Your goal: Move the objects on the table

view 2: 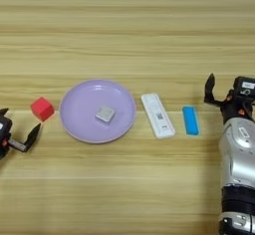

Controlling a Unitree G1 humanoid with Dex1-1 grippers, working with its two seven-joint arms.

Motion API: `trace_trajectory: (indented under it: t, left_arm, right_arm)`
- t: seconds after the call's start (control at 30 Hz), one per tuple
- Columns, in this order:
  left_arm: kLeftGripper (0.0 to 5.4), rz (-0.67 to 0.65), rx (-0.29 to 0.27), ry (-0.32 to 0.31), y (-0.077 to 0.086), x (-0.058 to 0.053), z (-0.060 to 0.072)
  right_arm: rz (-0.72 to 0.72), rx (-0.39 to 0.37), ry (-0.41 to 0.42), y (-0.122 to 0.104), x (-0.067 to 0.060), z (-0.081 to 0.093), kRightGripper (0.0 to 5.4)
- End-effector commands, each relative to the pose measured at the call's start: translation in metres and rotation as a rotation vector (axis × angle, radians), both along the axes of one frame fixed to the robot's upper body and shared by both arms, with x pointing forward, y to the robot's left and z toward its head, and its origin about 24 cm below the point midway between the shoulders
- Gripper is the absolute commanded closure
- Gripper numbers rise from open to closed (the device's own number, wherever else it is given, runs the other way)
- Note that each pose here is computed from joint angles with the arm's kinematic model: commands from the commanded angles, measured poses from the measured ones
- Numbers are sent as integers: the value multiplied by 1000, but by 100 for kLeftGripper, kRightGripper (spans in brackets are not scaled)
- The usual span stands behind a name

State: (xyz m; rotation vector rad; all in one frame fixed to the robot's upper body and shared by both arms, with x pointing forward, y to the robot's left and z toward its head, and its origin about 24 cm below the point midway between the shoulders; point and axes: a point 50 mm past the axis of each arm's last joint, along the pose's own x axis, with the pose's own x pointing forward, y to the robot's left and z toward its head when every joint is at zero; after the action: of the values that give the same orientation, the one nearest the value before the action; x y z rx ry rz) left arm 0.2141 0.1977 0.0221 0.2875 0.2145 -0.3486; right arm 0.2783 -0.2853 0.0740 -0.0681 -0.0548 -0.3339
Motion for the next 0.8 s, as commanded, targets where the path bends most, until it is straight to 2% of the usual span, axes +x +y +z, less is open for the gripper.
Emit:
trace_trajectory:
  t: [0.03, 0.37, 0.8]
  left_arm:
    - [0, -16, 29, 19, 1, 0, -5]
    - [0, -37, 51, 84, -5, 2, -23]
    - [0, -47, 33, 133, -7, 8, -40]
  right_arm:
    - [-1, 11, -3, 1, 2, 2, 2]
    - [-2, 12, -7, 3, 3, 3, 2]
    - [1, 13, -6, 5, 3, 4, 2]
